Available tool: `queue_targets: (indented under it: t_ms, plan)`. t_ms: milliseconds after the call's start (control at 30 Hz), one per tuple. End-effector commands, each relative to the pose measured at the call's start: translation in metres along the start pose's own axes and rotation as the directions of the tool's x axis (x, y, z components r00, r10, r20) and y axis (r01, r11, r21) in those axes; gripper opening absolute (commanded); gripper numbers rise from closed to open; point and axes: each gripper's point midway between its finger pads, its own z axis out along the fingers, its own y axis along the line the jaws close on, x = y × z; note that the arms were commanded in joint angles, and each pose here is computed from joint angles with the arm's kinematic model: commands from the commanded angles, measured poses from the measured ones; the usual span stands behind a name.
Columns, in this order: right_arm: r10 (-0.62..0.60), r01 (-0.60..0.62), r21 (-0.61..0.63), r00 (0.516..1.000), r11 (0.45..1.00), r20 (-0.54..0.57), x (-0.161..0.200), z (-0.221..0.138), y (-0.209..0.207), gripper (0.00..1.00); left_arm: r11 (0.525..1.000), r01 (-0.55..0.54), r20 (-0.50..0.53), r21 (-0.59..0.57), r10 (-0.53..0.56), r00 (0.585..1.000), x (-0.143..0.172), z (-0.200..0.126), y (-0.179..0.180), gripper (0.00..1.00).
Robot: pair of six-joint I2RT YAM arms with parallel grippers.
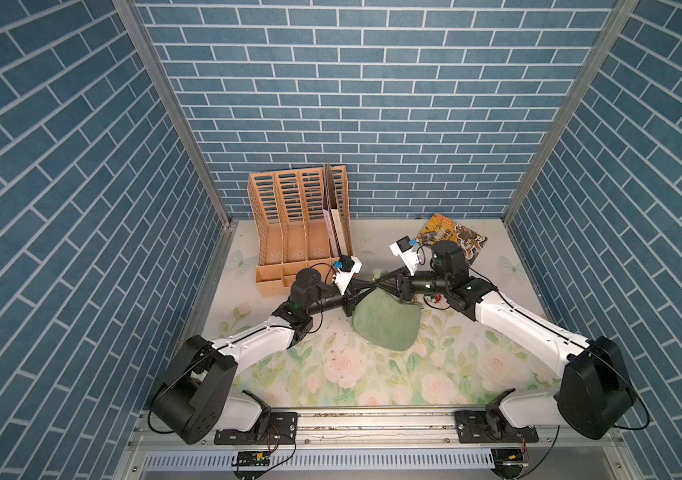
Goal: Remove the decoration from the bag
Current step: Pick up the bag from the center of the board.
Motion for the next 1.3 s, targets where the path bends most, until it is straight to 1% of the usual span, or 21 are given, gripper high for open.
queue_targets:
  t_ms: [0, 133, 367, 567, 767, 967, 1133, 1267]
  plan:
    - [-0.024, 0.024, 0.004, 0.997, 1.0, -0.07, 0.012, -0.001, 0.003, 0.2, 0.997, -0.05, 0.02, -0.059, 0.052, 0.998, -0.018, -0.002, 0.008, 0.0]
    - [-0.049, 0.053, 0.046, 0.995, 0.998, -0.083, 0.013, -0.004, -0.004, 0.24, 0.997, -0.052, 0.006, -0.054, 0.053, 0.999, -0.017, -0.006, 0.005, 0.0]
    - [-0.068, 0.072, 0.052, 0.994, 0.996, -0.086, 0.011, -0.002, -0.006, 0.24, 0.997, -0.057, -0.014, -0.06, 0.057, 0.998, -0.018, -0.012, 0.002, 0.0]
    - [-0.065, 0.071, 0.063, 0.994, 0.996, -0.086, 0.013, 0.001, -0.011, 0.18, 0.997, -0.056, -0.015, -0.062, 0.055, 0.998, -0.02, -0.015, 0.001, 0.0]
    - [-0.053, 0.061, 0.079, 0.994, 0.995, -0.093, 0.019, 0.002, -0.017, 0.18, 0.995, -0.057, -0.02, -0.082, 0.055, 0.998, -0.022, -0.018, 0.004, 0.0]
    - [-0.047, 0.057, 0.122, 0.995, 0.991, -0.084, 0.016, 0.003, -0.025, 0.14, 0.996, -0.053, -0.021, -0.074, 0.052, 0.998, -0.024, -0.02, 0.001, 0.0]
    - [-0.028, 0.036, 0.152, 0.998, 0.988, -0.057, 0.009, 0.005, -0.031, 0.12, 1.0, -0.015, -0.034, -0.02, 0.014, 0.999, -0.02, -0.02, -0.008, 0.0]
    - [-0.043, 0.046, 0.189, 0.999, 0.981, -0.018, -0.005, 0.002, -0.033, 0.11, 1.0, 0.021, -0.053, 0.007, -0.02, 0.998, -0.011, -0.02, -0.013, 0.0]
